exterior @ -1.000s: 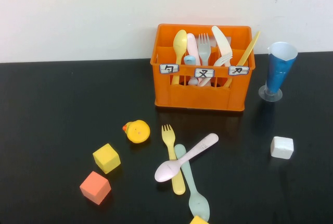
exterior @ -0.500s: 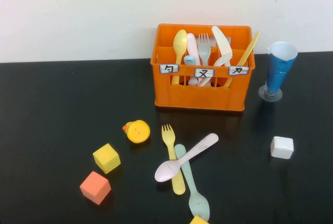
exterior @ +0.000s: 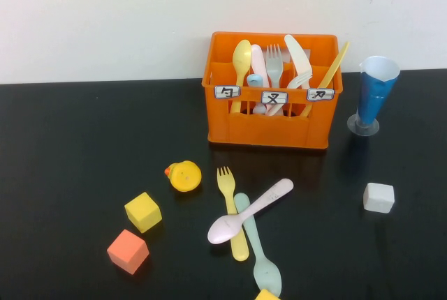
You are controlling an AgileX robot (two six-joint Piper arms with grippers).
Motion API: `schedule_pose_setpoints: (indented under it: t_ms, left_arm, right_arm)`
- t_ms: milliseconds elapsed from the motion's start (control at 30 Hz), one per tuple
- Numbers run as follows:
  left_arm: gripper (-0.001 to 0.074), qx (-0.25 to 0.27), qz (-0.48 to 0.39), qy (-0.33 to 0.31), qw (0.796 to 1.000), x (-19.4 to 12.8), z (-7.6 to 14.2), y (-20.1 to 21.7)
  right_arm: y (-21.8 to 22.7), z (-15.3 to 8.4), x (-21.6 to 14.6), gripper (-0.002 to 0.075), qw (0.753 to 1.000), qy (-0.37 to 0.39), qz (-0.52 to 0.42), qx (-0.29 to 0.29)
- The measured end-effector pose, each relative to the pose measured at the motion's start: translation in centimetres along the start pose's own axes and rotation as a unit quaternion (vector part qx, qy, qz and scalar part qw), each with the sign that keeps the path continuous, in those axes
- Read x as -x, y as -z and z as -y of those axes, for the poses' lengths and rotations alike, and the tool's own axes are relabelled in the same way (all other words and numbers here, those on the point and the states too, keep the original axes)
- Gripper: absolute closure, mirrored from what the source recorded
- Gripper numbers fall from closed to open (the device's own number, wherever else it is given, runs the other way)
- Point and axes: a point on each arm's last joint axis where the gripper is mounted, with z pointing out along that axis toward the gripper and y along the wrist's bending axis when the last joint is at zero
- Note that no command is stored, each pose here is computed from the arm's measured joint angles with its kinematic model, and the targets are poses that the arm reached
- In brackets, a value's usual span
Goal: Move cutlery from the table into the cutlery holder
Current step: Pick up the spoon
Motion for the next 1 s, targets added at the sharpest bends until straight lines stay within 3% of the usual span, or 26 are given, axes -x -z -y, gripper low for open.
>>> schedule_pose_setpoints:
  t_ms: [133, 300, 400, 567, 633, 800, 1000]
  left_arm:
    - [0.0736, 0.0, 0.0, 0.0, 1.0, 0.0, 0.0, 0.0]
    - [0.0736, 0.0, 0.0, 0.0, 1.0, 0.0, 0.0, 0.0]
    - [0.0736, 0.0, 0.0, 0.0, 1.0, 0.0, 0.0, 0.0]
    - [0.0736, 0.0, 0.0, 0.0, 1.0, 0.0, 0.0, 0.0]
    - [0.0736, 0.0, 0.0, 0.0, 1.0, 0.0, 0.0, 0.0]
    - [0.0736, 0.0, 0.0, 0.002, 1.0, 0.0, 0.0, 0.0]
    - [0.0736, 0.0, 0.0, 0.002, 1.0, 0.0, 0.0, 0.0]
  right_arm:
    - [-3.0, 2.2, 1.8, 0.0729, 0.994, 0.061, -0.06, 0.068]
    - [-6.6, 3.9, 4.5, 0.0699, 0.973, 0.16, -0.136, 0.098]
    - [-8.7, 4.5, 6.5, 0.061, 0.96, 0.204, -0.157, 0.111]
    - [-13.1, 4.6, 9.4, 0.04, 0.936, 0.267, -0.182, 0.14]
    - [-14.6, 4.6, 10.3, 0.0367, 0.924, 0.297, -0.19, 0.147]
    - [-18.2, 4.7, 12.1, 0.0367, 0.905, 0.339, -0.199, 0.163]
    - [-21.7, 5.7, 13.7, 0.0392, 0.898, 0.354, -0.201, 0.166]
